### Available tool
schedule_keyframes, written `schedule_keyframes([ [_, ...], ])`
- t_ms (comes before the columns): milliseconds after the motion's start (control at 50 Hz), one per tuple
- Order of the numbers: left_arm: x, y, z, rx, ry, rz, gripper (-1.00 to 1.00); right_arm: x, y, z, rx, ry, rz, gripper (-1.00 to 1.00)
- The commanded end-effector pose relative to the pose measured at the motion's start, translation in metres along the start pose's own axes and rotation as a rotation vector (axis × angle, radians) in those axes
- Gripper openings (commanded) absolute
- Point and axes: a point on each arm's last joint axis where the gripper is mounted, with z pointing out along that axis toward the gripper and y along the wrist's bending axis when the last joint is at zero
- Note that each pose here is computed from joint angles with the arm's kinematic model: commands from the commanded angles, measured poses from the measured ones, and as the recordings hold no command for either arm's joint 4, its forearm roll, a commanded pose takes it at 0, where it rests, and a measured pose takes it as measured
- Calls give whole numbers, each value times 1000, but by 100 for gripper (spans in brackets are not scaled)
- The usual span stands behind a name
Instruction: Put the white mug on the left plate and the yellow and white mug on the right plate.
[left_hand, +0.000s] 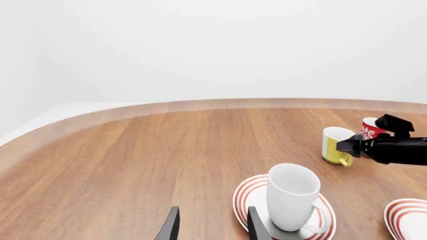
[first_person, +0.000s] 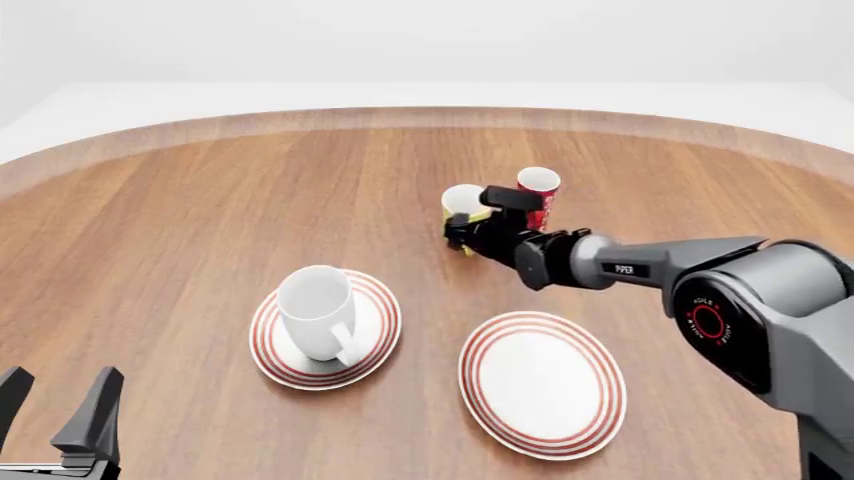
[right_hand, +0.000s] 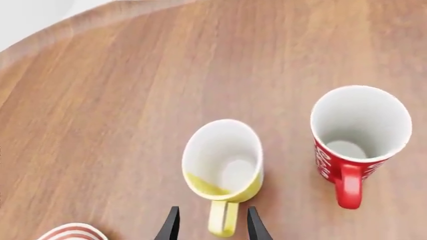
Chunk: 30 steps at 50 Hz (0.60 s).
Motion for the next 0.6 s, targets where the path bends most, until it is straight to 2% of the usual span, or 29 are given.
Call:
schedule_keyframes([
  [20,0,0,0,0,0,0,100,4,5,7,0,28,23,100],
  [600,0,0,0,0,0,0,100,6,-3,11,22,47,64,100],
])
